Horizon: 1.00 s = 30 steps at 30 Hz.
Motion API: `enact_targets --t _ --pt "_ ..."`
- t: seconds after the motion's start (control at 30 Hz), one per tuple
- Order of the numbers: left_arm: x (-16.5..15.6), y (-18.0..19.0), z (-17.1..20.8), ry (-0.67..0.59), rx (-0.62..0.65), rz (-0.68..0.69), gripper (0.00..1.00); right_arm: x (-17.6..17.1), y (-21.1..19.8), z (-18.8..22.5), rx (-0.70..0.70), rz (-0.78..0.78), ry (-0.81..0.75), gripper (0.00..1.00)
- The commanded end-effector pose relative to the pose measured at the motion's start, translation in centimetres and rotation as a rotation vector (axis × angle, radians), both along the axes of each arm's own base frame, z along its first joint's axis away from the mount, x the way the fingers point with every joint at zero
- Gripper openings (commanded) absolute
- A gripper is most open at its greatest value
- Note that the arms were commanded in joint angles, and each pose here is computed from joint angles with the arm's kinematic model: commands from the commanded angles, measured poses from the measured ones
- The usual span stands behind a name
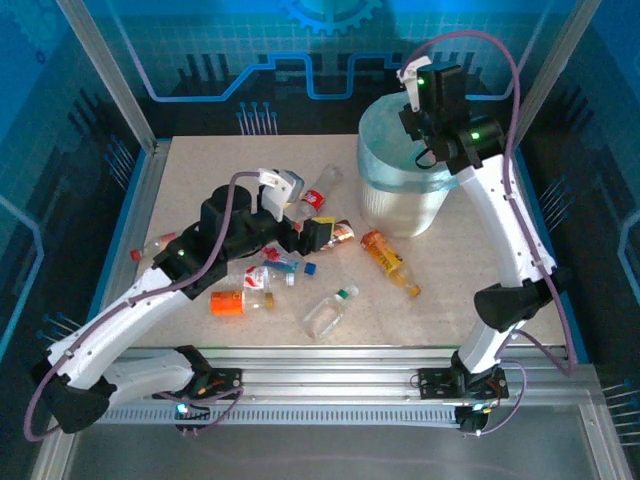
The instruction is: Put the plastic bottles in the bin
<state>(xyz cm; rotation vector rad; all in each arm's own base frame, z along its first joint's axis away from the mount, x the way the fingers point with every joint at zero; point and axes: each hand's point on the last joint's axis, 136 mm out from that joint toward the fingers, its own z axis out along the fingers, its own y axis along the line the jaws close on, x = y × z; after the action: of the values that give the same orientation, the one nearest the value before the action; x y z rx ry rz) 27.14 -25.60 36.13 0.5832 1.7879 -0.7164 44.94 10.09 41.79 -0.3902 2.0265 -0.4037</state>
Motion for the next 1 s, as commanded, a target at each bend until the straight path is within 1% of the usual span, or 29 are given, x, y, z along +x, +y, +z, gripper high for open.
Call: enact_targets --t 0.0,0.13,0.3,0.37,0.47,0.63,0.97 --pt "0.7 0.8 1.7 0.014 -0.046 0.067 0.99 0.5 -0.4 -0.4 -0.080 -0.038 -0.013 0.14" --pt "1.1 1.3 1.0 0.062 -0.038 0.109 0.99 0.8 0.1 -0.1 -0.054 -0.037 -0.039 0.16" --pt "1.5 1.6 0.3 0.087 -0.043 0.146 0.99 0.6 1.7 -0.6 -0.038 -0.027 -0.039 0.17" --pt "1.7 1.7 0.0 0.093 -0.047 0.158 0.99 0.8 2.7 -1.2 -0.003 -0.008 -0.027 0.18" --pt "1.9 1.6 -0.2 0.103 -0.048 0.162 0.99 1.6 3.2 -2.7 -0.019 -0.021 0.001 0.19" --pt "1.9 1.6 -0.4 0.109 -0.038 0.163 0.99 3.4 2.1 -5.5 -0.025 -0.070 0.053 0.22" --pt "2.0 1.8 -1.1 0.123 -0.031 0.178 0.99 5.7 -1.9 -10.3 0.040 -0.143 0.157 0.28"
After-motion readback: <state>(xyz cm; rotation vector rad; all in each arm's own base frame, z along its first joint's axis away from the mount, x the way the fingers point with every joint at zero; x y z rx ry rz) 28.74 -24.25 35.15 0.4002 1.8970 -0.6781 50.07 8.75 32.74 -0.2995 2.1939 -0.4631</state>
